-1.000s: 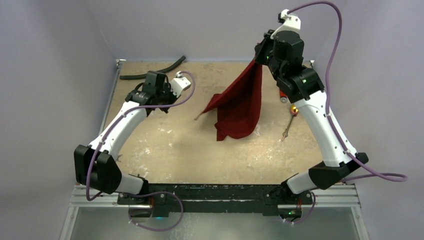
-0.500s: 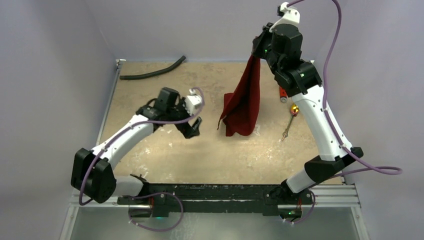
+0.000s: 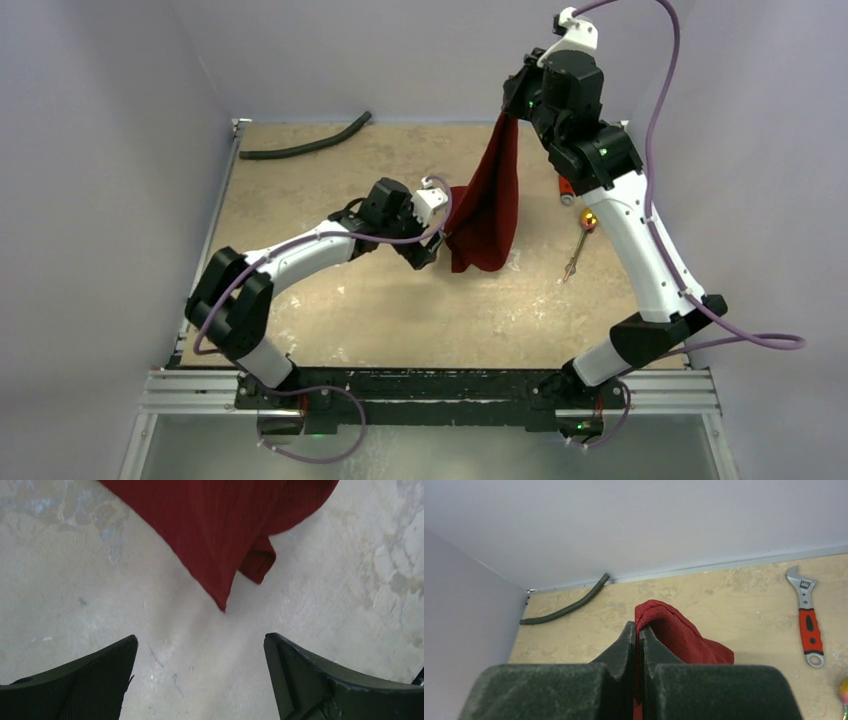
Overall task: Fold the napkin into a case and place the utensils inside
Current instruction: Flatten out the crumpled napkin at the center of the board.
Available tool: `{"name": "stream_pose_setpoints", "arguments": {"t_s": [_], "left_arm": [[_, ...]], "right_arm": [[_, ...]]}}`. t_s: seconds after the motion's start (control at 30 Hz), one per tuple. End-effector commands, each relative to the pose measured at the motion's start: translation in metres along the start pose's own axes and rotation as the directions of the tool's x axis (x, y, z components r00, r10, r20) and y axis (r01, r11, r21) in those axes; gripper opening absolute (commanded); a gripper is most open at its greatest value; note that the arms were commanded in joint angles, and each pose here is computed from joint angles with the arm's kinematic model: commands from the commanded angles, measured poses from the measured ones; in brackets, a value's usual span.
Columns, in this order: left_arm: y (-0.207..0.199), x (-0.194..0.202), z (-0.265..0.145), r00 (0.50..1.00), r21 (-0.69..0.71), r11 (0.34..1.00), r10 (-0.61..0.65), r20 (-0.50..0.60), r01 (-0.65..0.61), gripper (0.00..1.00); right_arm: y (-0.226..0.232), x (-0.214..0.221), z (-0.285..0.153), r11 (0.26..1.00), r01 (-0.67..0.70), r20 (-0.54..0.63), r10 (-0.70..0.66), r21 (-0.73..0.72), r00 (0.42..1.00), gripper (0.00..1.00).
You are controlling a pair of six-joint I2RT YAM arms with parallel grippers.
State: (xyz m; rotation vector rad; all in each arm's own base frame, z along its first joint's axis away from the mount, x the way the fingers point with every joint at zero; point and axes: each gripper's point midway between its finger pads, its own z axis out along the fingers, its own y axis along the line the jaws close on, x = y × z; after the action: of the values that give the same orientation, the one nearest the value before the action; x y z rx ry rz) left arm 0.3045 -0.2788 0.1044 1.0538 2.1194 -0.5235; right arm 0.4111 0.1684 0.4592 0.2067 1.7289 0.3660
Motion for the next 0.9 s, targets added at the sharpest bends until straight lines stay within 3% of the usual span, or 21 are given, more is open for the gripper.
{"name": "stream_pose_setpoints", "arguments": {"t_s": [0.0, 0.1, 0.2, 0.33, 0.47, 0.53, 0.57, 0.7, 0.87], "left_arm": [[-0.013, -0.066, 0.008, 0.987, 0.107, 0.994, -0.048, 0.151, 0.032, 0.96], [-0.029, -0.070, 0.014, 0.988, 0.158, 0.987, -0.026, 0.151, 0.002, 0.96], [-0.025, -0.057, 0.030, 0.993, 0.117, 0.993, -0.011, 0.119, -0.003, 0.96], [-0.010, -0.050, 0.054, 0.998, 0.066, 0.998, -0.018, 0.062, 0.014, 0.81], [0.004, -0.041, 0.059, 1.000, 0.031, 0.999, 0.026, 0.007, -0.026, 0.51], [0.026, -0.038, 0.053, 1.000, -0.020, 1.000, 0.001, -0.001, -0.001, 0.11], [0.039, -0.035, 0.049, 1.000, -0.052, 0.999, -0.018, -0.012, 0.017, 0.00], [0.087, -0.045, 0.020, 0.998, -0.161, 0.985, -0.052, 0.025, 0.055, 0.00], [0.113, -0.082, -0.030, 0.991, -0.270, 0.963, 0.059, 0.119, -0.025, 0.00]], "right_arm": [[0.010, -0.023, -0.020, 0.997, -0.036, 0.063, 0.040, -0.067, 0.997, 0.00], [0.011, -0.024, -0.022, 0.996, -0.031, 0.061, 0.036, -0.080, 0.997, 0.00], [0.014, -0.027, -0.025, 0.995, -0.029, 0.066, 0.035, -0.095, 0.997, 0.00], [0.015, -0.031, -0.030, 0.994, -0.027, 0.078, 0.036, -0.110, 0.996, 0.00], [0.013, -0.041, -0.037, 0.994, -0.012, 0.107, 0.024, -0.105, 0.994, 0.00], [0.012, -0.048, -0.041, 0.995, -0.007, 0.122, 0.019, -0.103, 0.992, 0.00], [0.012, -0.050, -0.043, 0.994, -0.005, 0.128, 0.019, -0.107, 0.992, 0.00], [0.020, -0.058, -0.049, 0.989, -0.002, 0.136, 0.022, -0.150, 0.991, 0.00], [0.024, -0.058, -0.052, 0.985, 0.001, 0.126, 0.021, -0.172, 0.992, 0.00]]}}
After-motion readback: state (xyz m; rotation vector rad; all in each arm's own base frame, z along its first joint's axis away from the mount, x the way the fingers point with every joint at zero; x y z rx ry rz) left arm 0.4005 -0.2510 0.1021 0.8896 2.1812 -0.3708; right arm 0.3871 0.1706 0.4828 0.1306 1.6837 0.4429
